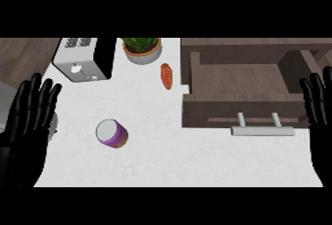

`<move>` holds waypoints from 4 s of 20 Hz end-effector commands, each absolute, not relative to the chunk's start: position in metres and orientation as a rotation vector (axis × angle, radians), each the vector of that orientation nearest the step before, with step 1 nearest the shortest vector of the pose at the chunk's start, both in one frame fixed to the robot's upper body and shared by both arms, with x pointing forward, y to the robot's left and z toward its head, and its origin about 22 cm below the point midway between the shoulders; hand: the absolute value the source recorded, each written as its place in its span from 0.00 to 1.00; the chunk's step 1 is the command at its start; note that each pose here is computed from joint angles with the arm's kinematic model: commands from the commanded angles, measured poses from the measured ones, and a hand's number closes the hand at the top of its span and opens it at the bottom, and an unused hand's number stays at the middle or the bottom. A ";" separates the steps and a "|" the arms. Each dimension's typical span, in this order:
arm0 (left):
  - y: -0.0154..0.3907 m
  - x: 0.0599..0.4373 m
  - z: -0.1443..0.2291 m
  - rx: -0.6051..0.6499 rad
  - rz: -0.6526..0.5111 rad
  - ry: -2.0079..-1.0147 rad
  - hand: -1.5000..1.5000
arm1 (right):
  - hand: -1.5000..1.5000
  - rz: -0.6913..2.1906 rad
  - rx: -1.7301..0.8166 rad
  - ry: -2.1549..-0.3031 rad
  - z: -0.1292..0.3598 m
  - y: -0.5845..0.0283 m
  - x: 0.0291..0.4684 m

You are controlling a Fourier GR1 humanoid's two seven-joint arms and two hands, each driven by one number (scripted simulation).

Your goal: Pick up the can, place it into the drawer and close the drawer

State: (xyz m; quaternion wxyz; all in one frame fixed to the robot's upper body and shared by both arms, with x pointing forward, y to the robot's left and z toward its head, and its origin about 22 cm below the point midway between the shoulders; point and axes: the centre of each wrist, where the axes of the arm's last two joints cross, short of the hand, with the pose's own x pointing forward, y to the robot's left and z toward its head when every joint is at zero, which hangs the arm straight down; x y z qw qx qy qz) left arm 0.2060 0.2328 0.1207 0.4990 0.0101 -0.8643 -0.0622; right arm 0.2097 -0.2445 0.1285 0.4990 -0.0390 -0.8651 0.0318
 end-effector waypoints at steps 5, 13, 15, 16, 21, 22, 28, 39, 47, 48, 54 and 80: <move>0.230 0.179 0.121 0.517 0.186 -2.036 0.00 | 0.00 0.031 -0.058 -2.087 0.127 -0.250 0.208; 0.206 0.155 0.094 0.649 0.625 -1.617 0.00 | 0.00 -0.068 -0.166 -1.797 0.102 -0.260 0.199; 0.185 0.150 0.086 0.672 0.618 -1.598 0.00 | 0.00 -0.067 -0.169 -1.790 0.106 -0.249 0.202; 0.173 0.160 0.089 0.648 0.644 -1.599 0.00 | 0.00 -0.044 -0.152 -1.796 0.105 -0.267 0.201; 0.164 0.158 0.112 0.668 0.632 -1.596 0.00 | 0.00 -0.062 -0.138 -1.782 0.089 -0.263 0.201; 0.161 0.179 0.107 0.669 0.641 -1.596 0.00 | 0.00 -0.080 -0.153 -1.810 0.104 -0.261 0.192; 0.135 0.179 0.076 0.679 0.615 -1.546 0.00 | 0.00 -0.077 -0.194 -1.807 0.105 -0.269 0.201; 0.132 0.204 0.034 0.708 0.611 -1.457 0.00 | 0.00 -0.080 -0.172 -1.855 0.118 -0.268 0.186; 0.132 0.208 -0.004 0.747 0.631 -1.408 0.00 | 0.00 -0.079 -0.174 -1.813 0.129 -0.293 0.165; 0.133 0.207 -0.013 0.775 0.638 -1.391 0.00 | 0.00 -0.060 -0.199 -1.832 0.094 -0.292 0.180; 0.146 0.202 -0.028 0.740 0.670 -1.361 0.00 | 0.00 -0.086 -0.177 -1.832 0.123 -0.296 0.176; 0.196 0.232 -0.150 0.721 0.740 -1.364 0.00 | 0.00 -0.043 -0.220 -1.827 0.122 -0.297 0.162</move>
